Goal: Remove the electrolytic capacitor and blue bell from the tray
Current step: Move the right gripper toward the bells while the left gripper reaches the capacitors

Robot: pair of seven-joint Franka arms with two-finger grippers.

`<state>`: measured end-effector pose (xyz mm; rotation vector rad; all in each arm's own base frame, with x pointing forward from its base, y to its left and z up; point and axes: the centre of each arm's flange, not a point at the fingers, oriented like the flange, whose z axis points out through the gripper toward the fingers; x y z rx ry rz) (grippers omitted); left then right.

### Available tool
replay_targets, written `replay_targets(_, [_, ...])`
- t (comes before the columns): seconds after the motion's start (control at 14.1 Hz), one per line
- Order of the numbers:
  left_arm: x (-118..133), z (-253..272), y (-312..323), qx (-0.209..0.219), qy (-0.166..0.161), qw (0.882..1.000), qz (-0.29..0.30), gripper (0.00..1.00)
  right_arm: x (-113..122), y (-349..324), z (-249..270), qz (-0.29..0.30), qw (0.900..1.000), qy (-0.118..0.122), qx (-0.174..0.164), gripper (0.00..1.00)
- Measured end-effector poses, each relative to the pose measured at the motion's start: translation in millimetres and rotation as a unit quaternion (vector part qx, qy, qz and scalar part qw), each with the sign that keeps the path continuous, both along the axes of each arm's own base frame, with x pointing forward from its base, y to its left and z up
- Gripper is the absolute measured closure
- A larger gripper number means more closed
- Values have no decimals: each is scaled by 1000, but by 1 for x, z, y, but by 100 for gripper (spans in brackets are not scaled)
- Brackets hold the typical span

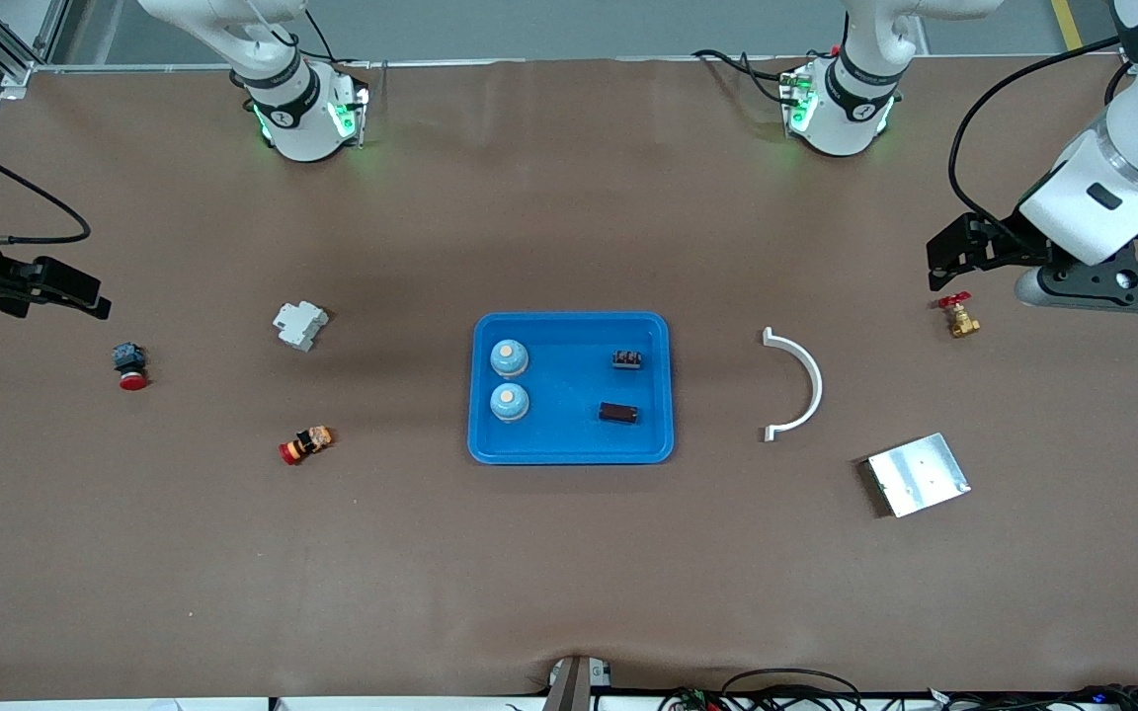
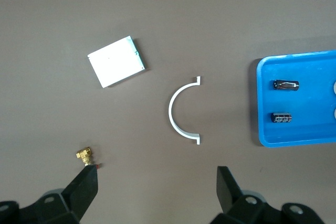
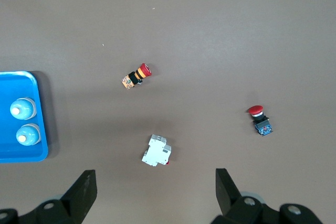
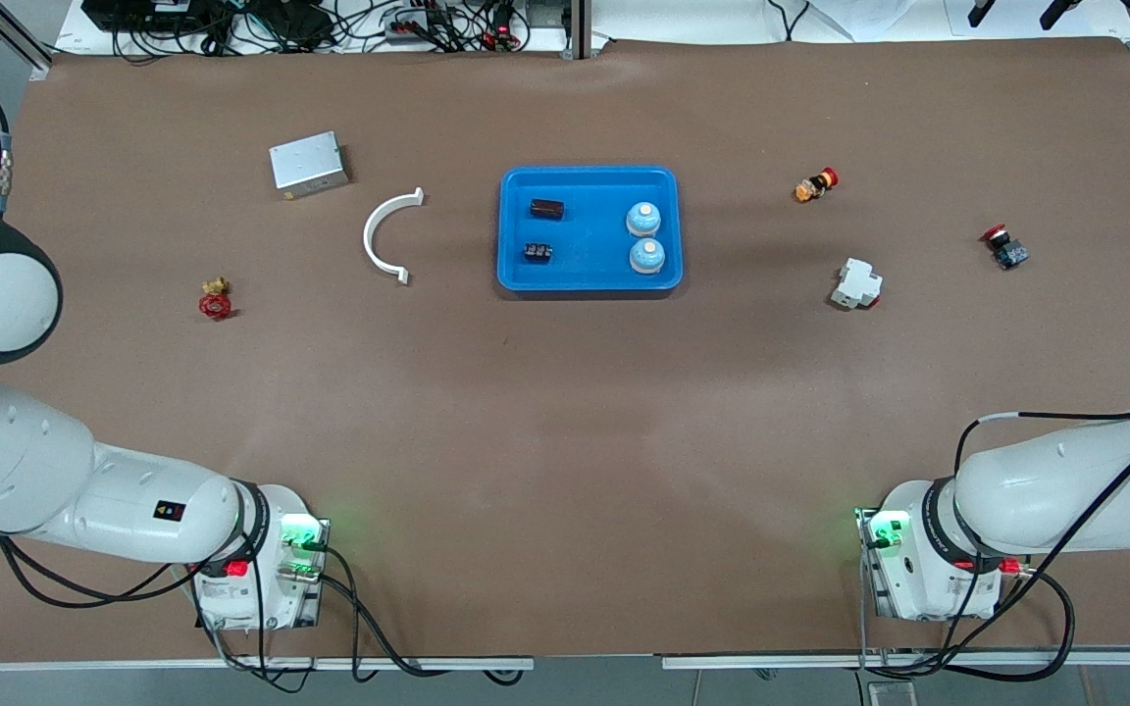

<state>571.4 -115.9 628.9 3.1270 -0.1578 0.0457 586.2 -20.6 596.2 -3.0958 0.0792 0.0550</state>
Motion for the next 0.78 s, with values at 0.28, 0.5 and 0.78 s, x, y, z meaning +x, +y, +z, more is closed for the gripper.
replay_targets(0.28, [0, 0, 0, 0, 0, 1000, 0, 0, 0, 0, 0, 0, 1000, 0, 0, 0])
replay_targets(0.5, [0, 0, -1, 8, -1, 1000, -2, 0, 0, 0, 0, 0, 1000, 0, 0, 0])
replay_targets(0.78, [-4, -4, -10, 14, 10, 1000, -11, 0, 0, 21, -1, 17, 1000, 3, 2, 0])
